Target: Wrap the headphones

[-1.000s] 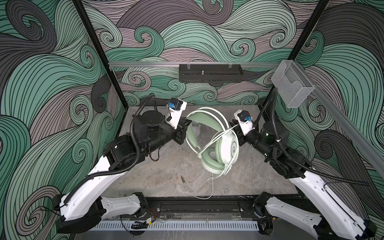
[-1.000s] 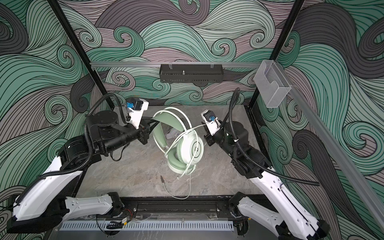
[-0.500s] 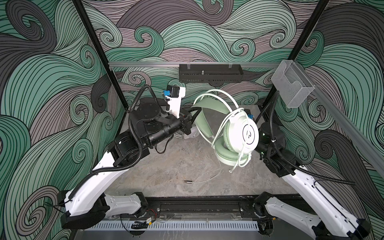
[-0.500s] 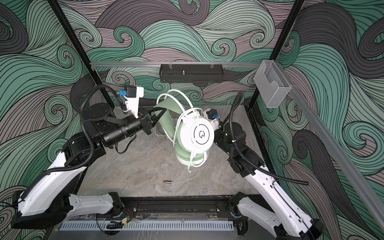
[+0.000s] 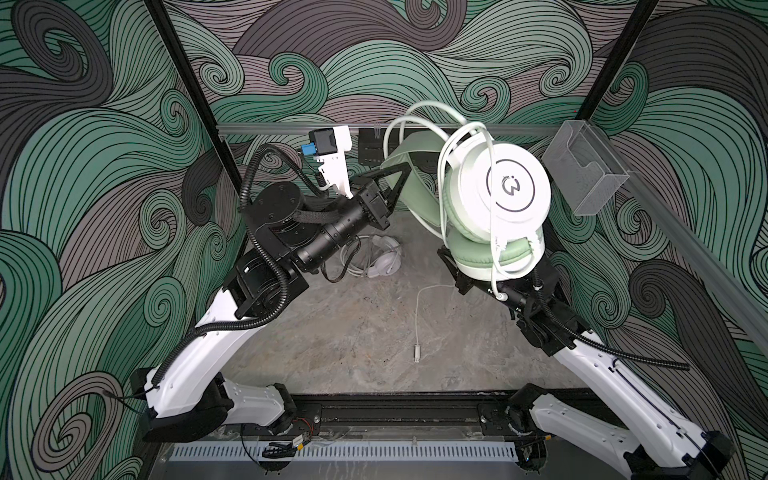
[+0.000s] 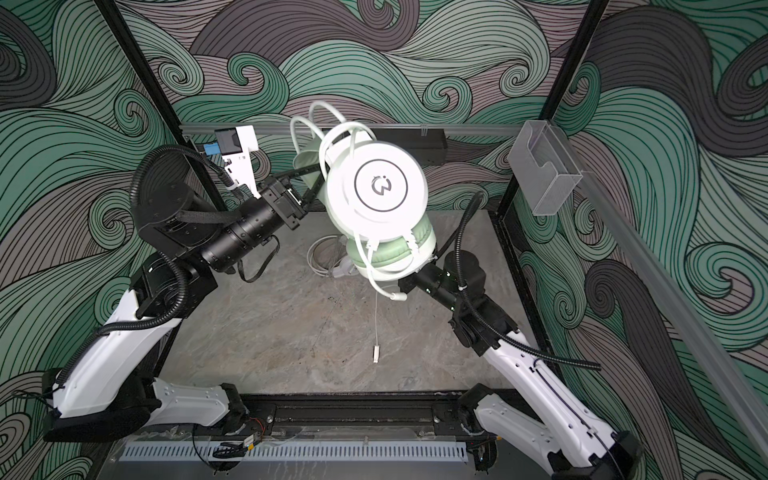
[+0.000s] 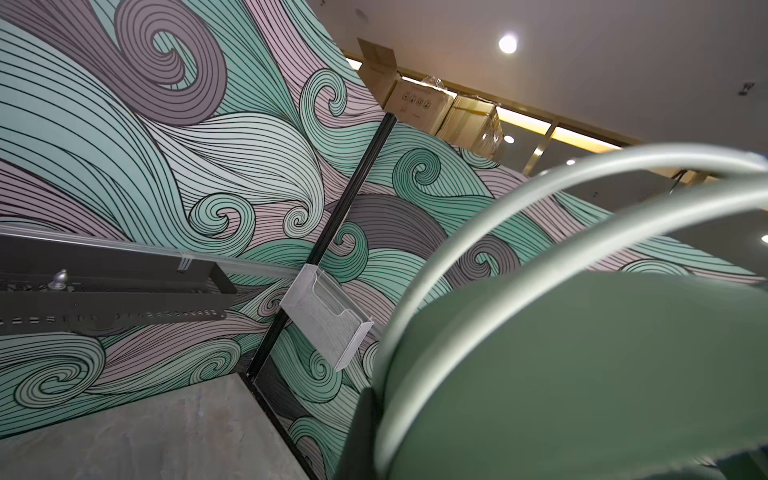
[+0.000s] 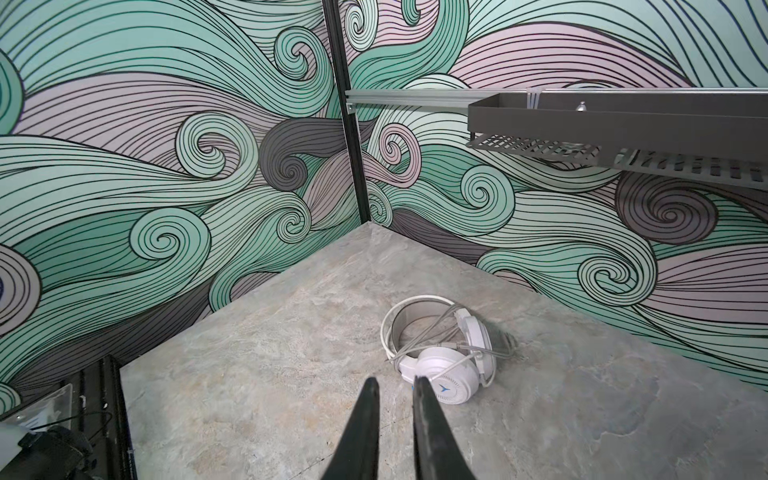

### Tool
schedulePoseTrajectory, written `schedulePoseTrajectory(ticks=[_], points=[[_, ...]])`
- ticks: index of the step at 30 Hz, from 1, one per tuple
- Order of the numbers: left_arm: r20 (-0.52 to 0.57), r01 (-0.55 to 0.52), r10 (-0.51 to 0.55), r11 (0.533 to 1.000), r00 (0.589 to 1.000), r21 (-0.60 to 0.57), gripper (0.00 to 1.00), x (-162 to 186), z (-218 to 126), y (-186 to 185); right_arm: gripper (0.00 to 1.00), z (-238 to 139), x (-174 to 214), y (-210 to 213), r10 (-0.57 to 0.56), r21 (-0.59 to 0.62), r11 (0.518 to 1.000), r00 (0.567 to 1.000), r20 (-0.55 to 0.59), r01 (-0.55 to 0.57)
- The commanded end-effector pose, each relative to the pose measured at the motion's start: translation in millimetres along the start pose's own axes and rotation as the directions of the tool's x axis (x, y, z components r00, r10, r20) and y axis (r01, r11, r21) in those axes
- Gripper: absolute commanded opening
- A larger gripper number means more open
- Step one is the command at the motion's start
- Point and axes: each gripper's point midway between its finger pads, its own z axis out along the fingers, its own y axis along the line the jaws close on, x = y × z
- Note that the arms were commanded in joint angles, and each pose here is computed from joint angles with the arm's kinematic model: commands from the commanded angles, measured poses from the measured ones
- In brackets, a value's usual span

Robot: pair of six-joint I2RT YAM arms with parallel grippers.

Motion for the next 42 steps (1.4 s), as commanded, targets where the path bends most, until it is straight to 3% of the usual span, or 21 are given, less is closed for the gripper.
schedulePoseTrajectory(ticks=[1, 9, 21, 30, 35, 42], points=[[0.190, 0.090, -0.107, 0.991, 0.976, 0.097, 0.00, -60.7, -12.6, -28.5, 0.16, 2.0, -2.2, 7.0, 0.025, -0.051, 0.998, 0.999, 0.035, -0.023], [0.269, 0.108, -0.119, 0.993, 0.956, 0.056, 0.00, -82.6, -13.3, -24.3, 0.05, 5.1, 14.9, 14.9, 0.034, -0.104, 0.994, 0.999, -0.013, -0.035], [0.468, 0.247, -0.128, 0.947, 0.874, -0.204, 0.00, -115.5, -28.7, 48.4, 0.00, 4.3, 57.1, 5.7, 0.034, -0.013, 0.999, 0.982, -0.185, -0.037], [0.518, 0.250, 0.011, 0.867, 0.856, -0.431, 0.00, -124.8, -40.3, 95.9, 0.00, -7.5, 79.5, 28.6, -0.127, -0.010, 0.991, 0.939, -0.319, 0.130], [0.451, 0.170, 0.120, 0.817, 0.884, -0.551, 0.00, -113.1, -29.0, 116.1, 0.00, -16.2, 83.8, 49.7, -0.238, -0.056, 0.971, 0.905, -0.353, 0.234], [0.257, -0.009, 0.313, 0.650, 0.914, -0.760, 0.00, -85.0, -28.7, 167.2, 0.00, -29.7, 61.6, 78.7, -0.413, -0.132, 0.910, 0.854, -0.315, 0.392]])
